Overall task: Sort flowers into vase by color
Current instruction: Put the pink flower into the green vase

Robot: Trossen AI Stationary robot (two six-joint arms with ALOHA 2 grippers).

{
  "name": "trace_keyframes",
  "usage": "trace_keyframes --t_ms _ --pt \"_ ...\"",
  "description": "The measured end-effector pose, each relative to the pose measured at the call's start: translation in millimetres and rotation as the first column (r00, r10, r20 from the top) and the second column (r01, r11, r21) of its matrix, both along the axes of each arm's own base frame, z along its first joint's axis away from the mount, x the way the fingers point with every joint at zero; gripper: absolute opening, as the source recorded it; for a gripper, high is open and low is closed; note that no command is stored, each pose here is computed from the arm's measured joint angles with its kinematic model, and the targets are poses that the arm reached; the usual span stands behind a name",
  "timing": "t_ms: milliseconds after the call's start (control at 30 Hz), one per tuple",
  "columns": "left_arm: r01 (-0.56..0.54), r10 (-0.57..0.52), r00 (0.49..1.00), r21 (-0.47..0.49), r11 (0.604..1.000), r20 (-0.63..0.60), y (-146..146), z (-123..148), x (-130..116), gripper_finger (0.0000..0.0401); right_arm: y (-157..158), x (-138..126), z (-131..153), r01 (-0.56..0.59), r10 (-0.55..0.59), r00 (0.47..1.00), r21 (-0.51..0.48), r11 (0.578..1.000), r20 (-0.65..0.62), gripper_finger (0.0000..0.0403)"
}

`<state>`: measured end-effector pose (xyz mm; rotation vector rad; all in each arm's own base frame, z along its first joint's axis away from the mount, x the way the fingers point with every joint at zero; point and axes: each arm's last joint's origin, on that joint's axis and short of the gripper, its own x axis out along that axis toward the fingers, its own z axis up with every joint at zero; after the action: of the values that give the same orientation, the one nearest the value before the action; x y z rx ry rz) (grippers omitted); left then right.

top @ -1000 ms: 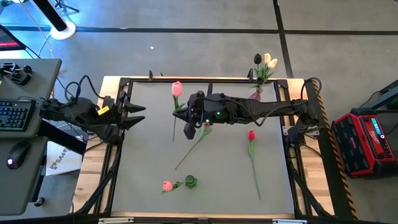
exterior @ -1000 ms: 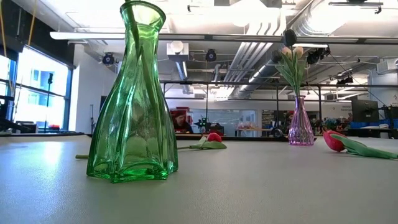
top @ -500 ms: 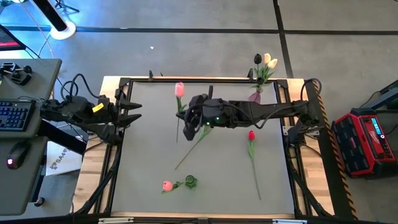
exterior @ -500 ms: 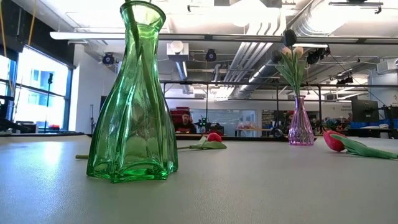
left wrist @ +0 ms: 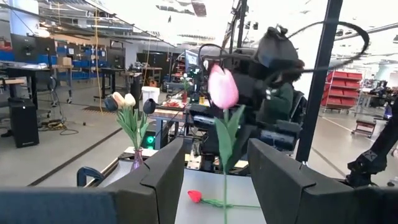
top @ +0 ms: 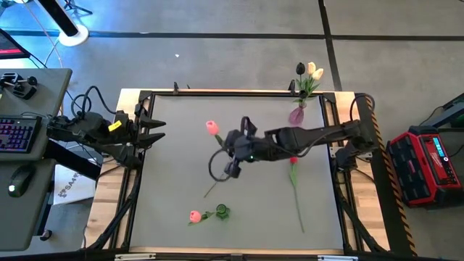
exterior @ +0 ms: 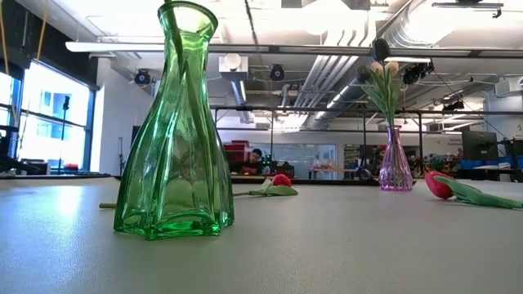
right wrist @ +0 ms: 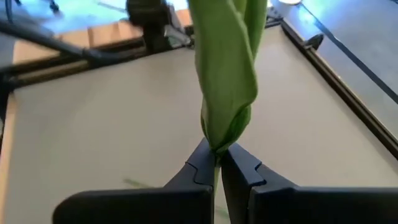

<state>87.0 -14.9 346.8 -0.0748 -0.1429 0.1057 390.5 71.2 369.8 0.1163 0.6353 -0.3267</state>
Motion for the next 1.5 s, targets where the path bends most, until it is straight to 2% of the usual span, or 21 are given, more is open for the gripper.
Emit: trace_keyframes --t_ms 133,367,500,633,1100,1300,1500 --pt "0.0 0.0 1.0 0.0 1.0 0.0 0 0 0 0.0165 18 -5 -1 -0.055 0.055 0.998 -0.017 0.998 -0.022 0.0" --pt "0.0 0.0 1.0 0.0 1.0 0.0 0 0 0 0.0165 59 -14 2 -0.165 0.165 0.986 -0.014 0.986 0.021 0.0" --pt "0.0 0.0 1.0 0.0 1.0 0.0 0 0 0 0.0165 75 -21 10 -0.194 0.193 0.978 0.006 0.981 0.082 0.0" --pt "0.0 0.0 1.0 -0.001 1.0 0.0 0 0 0 0.0165 84 -25 20 -0.211 0.204 0.965 0.025 0.977 0.164 0.0" --pt "0.001 -0.001 1.0 0.0 1.0 -0.001 0 0 0 0.0165 104 -28 30 -0.273 0.262 0.927 0.006 0.962 0.268 0.0" --pt "0.0 0.0 1.0 -0.001 1.0 -0.001 0 0 0 0.0164 113 -16 11 -0.29 0.283 0.932 -0.002 0.957 0.227 0.0" --pt "0.0 0.0 1.0 -0.001 1.0 0.0 0 0 0 0.0163 121 -7 4 -0.336 0.331 0.911 -0.021 0.941 0.246 0.0"
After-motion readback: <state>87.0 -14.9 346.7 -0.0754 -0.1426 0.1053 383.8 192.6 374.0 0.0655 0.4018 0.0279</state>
